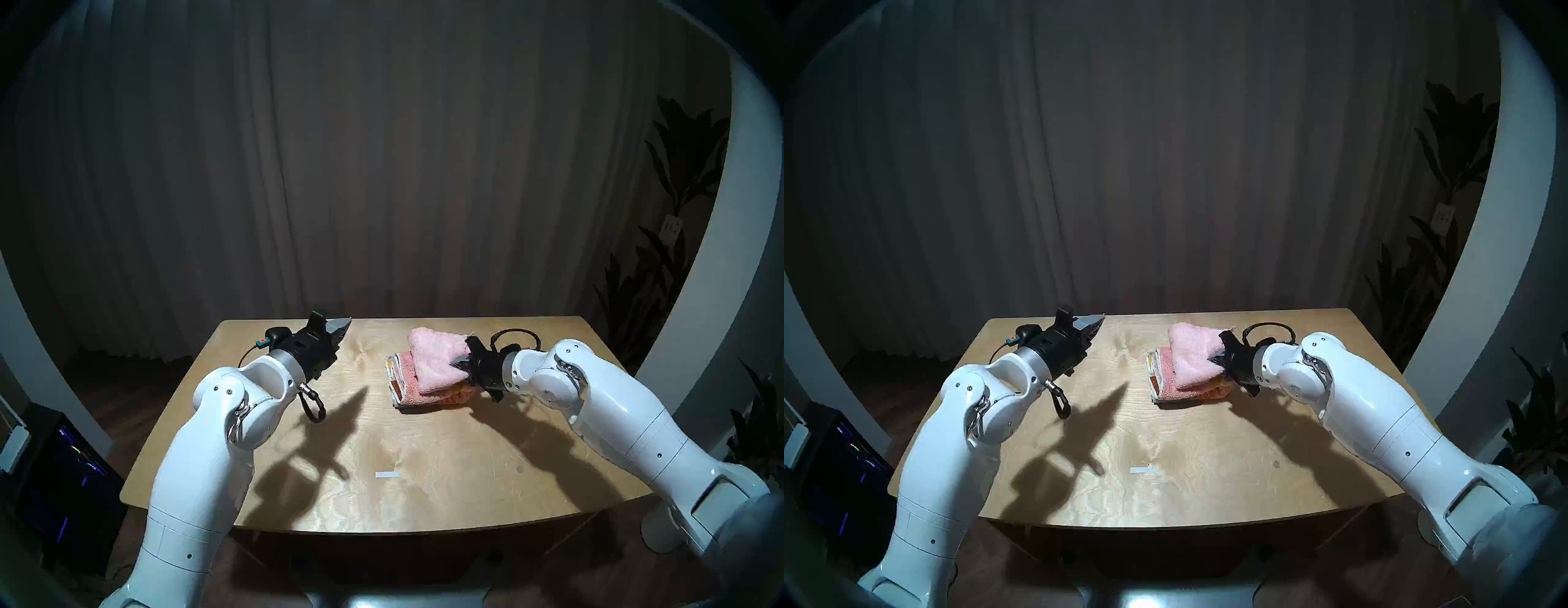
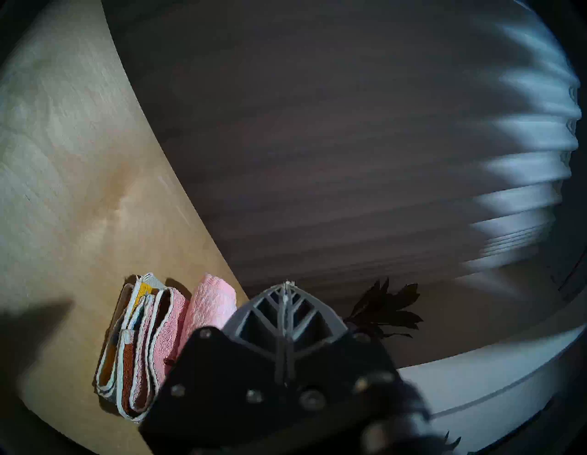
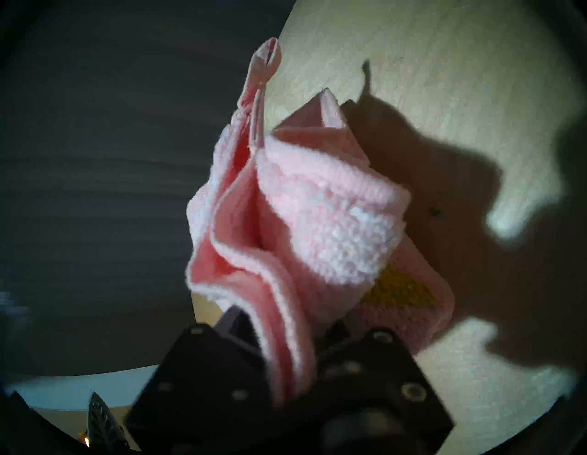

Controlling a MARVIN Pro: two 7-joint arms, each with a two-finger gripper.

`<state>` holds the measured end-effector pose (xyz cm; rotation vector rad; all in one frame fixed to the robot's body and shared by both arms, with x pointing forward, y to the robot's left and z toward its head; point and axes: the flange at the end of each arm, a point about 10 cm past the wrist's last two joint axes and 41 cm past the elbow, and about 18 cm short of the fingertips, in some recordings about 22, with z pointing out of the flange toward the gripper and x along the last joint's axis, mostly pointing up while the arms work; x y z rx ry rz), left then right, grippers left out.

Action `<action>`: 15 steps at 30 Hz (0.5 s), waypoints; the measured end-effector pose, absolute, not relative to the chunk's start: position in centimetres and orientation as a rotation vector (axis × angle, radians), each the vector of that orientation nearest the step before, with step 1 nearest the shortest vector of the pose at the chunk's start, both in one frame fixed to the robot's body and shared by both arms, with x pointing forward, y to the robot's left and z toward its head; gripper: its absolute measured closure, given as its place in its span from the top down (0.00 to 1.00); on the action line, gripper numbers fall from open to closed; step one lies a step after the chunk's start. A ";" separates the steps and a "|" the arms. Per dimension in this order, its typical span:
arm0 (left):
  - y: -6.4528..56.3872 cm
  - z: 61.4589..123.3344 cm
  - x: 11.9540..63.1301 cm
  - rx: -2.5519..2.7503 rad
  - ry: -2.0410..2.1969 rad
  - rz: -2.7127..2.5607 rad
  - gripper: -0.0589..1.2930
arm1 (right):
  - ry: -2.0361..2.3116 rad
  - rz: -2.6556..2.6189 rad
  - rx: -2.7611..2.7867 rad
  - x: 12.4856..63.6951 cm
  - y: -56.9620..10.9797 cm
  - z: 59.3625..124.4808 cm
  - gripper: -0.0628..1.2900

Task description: Fold each towel twice and stack them on table

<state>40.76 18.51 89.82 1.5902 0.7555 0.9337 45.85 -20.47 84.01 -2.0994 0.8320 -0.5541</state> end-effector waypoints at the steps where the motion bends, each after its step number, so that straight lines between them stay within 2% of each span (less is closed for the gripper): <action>1: 18.5 89.8 40.8 1.591 0.757 0.933 0.02 | 0.829 -0.551 -2.108 45.8 -20.4 83.9 0.16; 3: 18.6 89.7 40.8 1.591 0.764 0.933 0.02 | 0.815 -0.542 -2.129 45.7 -20.2 83.8 0.18; 7: 18.9 89.6 40.9 1.590 0.779 0.940 0.02 | 0.779 -0.536 -2.151 45.9 -19.4 84.2 0.32; 11: 19.1 89.6 41.0 1.590 0.786 0.945 0.02 | 0.765 -0.535 -2.170 46.0 -19.1 84.6 0.60; 13: 19.2 89.6 41.0 1.590 0.789 0.947 0.02 | 0.760 -0.534 -2.186 46.0 -19.0 84.8 0.78; 15: 19.3 89.6 41.1 1.590 0.791 0.949 0.02 | 0.755 -0.533 -2.206 46.0 -18.9 85.0 0.85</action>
